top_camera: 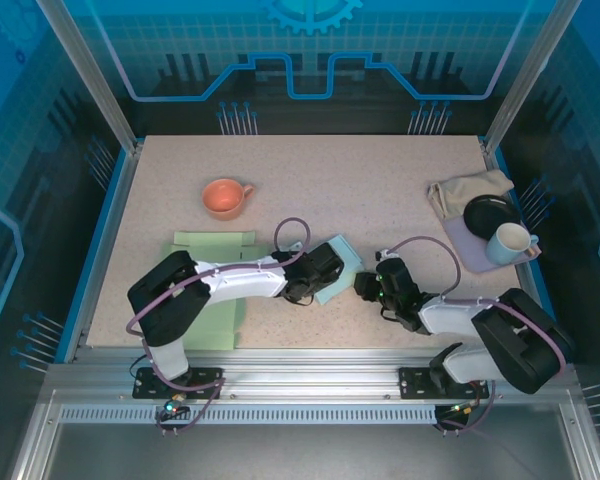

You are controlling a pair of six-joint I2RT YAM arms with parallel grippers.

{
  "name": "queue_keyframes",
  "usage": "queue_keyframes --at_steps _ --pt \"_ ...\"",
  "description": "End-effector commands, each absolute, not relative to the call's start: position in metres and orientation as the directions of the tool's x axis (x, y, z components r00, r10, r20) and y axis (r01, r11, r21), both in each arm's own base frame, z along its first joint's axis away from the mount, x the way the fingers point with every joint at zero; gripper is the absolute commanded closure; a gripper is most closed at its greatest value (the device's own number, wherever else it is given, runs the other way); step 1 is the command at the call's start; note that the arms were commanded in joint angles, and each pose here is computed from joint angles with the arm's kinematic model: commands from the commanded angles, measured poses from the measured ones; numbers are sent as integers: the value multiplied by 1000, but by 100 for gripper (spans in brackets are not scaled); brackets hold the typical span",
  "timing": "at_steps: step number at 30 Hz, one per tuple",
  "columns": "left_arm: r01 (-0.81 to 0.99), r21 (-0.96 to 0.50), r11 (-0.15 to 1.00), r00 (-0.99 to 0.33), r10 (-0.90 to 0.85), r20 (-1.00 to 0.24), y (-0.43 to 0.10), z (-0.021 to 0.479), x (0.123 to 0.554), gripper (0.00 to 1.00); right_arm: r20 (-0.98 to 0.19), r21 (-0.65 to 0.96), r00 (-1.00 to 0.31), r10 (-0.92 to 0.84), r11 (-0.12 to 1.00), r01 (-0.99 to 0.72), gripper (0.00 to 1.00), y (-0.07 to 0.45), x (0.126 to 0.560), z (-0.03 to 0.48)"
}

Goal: Fold the paper box

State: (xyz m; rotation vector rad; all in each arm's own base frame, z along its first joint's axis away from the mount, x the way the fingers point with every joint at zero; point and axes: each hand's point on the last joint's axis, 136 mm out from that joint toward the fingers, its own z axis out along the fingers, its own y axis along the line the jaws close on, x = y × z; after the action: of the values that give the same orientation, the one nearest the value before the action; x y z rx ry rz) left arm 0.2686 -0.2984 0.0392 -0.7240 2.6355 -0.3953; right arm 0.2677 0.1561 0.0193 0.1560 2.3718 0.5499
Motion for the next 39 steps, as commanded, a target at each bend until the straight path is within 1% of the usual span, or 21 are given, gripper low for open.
queue_keyframes --at_steps 1,2,4,9,13,16,17,19,23,25,27,33,37,39 --pt "-385 -210 899 -873 -428 -234 -282 25 239 18 -514 463 -808 289 886 23 68 152 259 16" --pt "-367 -218 904 -878 -415 -240 -284 30 240 17 -490 464 -819 299 885 46 68 148 255 13" --pt "-328 -236 915 -885 -385 -262 -288 41 245 16 -481 468 -816 319 881 69 69 144 254 15" --pt "-217 -268 939 -879 -307 -364 -296 77 263 13 -460 484 -816 350 869 100 73 140 252 22" --pt "-78 -284 956 -858 -210 -469 -305 108 284 9 -443 519 -816 373 848 105 87 145 251 31" --pt "0 -263 965 -840 -143 -523 -302 118 306 9 -435 537 -815 383 837 107 89 146 250 37" --pt "57 -276 959 -836 -106 -539 -307 120 314 8 -436 545 -812 389 832 106 92 147 251 40" --pt "181 -286 941 -825 -13 -566 -317 119 332 8 -436 555 -808 397 825 106 94 148 251 43" --pt "336 -293 895 -813 118 -570 -330 110 359 10 -429 563 -807 405 819 112 100 149 254 45" --pt "414 -271 869 -784 190 -591 -336 107 367 10 -419 571 -810 410 813 116 100 149 256 43" --pt "456 -236 858 -764 242 -598 -340 102 373 10 -403 582 -817 413 805 119 100 151 257 40" --pt "489 -287 823 -788 277 -549 -352 78 371 11 -359 604 -834 419 786 134 100 155 261 27" --pt "491 -354 796 -814 274 -512 -363 65 364 16 -323 615 -843 429 773 157 100 157 263 17" --pt "485 -371 792 -828 280 -486 -365 55 361 18 -332 620 -837 435 769 154 100 157 268 17"
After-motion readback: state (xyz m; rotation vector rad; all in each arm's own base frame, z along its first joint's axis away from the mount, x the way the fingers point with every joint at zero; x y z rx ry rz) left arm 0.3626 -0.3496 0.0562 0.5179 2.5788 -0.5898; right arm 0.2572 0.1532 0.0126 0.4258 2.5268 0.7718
